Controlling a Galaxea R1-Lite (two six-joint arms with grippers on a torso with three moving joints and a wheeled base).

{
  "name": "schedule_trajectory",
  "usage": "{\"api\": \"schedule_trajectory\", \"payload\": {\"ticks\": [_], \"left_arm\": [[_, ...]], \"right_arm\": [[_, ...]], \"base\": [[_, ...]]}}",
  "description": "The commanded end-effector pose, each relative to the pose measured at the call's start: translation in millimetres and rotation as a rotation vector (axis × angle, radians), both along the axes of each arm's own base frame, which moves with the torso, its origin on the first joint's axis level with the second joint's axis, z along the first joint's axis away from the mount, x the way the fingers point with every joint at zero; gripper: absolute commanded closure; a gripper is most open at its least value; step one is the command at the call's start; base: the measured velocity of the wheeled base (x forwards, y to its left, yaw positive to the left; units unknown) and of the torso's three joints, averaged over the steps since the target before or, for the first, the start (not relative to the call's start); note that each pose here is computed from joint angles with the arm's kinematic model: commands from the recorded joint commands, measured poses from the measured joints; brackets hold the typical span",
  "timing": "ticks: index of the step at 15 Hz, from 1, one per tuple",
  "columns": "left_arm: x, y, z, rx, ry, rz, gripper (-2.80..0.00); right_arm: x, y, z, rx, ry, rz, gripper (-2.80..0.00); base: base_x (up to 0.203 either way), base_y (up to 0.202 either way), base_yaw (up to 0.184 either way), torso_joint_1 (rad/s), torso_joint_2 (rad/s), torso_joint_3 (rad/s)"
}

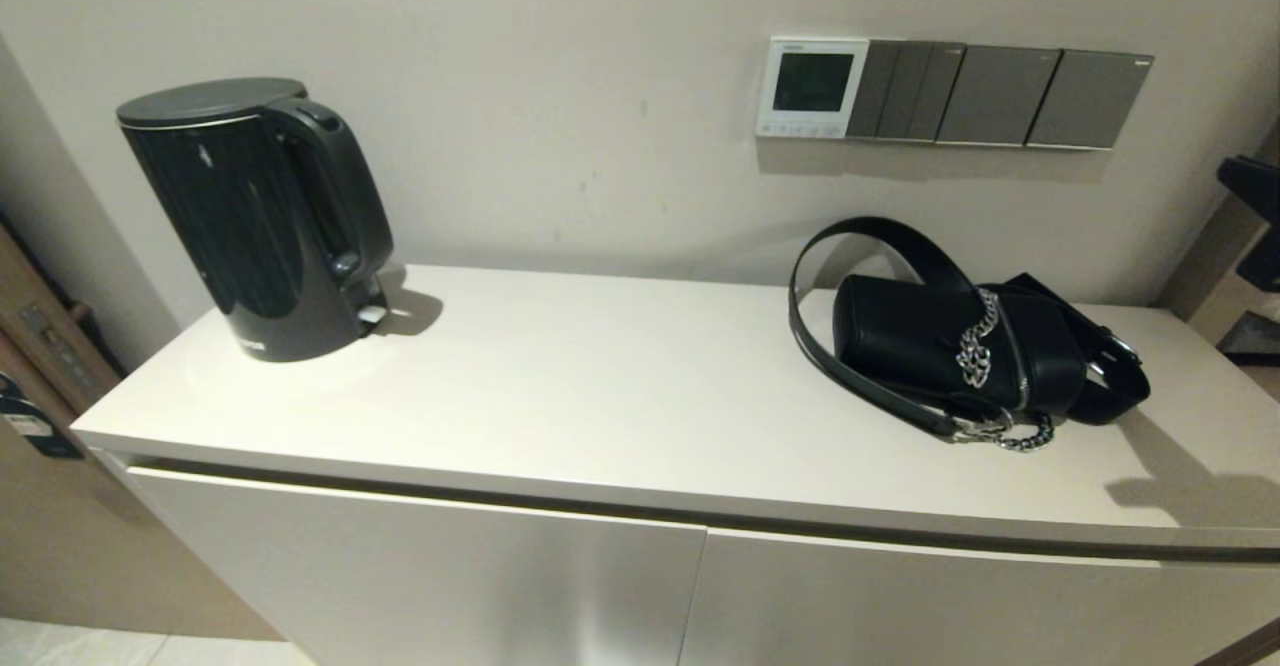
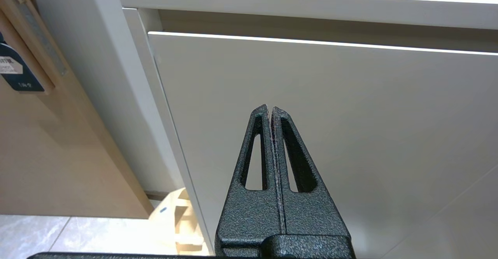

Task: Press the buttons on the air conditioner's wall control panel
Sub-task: Turn on the central air conditioner

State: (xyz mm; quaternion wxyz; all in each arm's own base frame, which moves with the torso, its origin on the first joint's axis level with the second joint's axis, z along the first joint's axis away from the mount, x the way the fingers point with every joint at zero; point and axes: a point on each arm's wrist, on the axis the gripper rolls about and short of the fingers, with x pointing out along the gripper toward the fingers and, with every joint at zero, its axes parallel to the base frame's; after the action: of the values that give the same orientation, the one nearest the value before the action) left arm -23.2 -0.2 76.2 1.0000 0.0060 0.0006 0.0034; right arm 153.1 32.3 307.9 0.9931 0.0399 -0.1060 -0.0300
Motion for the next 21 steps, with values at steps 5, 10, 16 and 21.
{"api": "schedule_trajectory", "payload": {"ticks": [5,10,16,21], "left_arm": [[0,0,0,0.0,0.002,0.0,0.0],[0,0,0,0.0,0.002,0.0,0.0],[0,0,0,0.0,0.002,-0.001,0.0],[0,0,0,0.0,0.002,0.001,0.0]], "right_arm": [[97,37,16,-0.017,0.044,0.009,0.0],[139,78,8,-0.019,0.038,0.04,0.0],[171,96,-13,-0.015,-0.02,0.03,0.0],[195,105,-26,-0.017,-0.028,0.019,0.0]], "base": [[0.0,0.0,0.0,0.0,0.0,0.0],[0.0,0.0,0.0,0.0,0.0,0.0],[0.0,0.0,0.0,0.0,0.0,0.0],[0.0,0.0,0.0,0.0,0.0,0.0]]}}
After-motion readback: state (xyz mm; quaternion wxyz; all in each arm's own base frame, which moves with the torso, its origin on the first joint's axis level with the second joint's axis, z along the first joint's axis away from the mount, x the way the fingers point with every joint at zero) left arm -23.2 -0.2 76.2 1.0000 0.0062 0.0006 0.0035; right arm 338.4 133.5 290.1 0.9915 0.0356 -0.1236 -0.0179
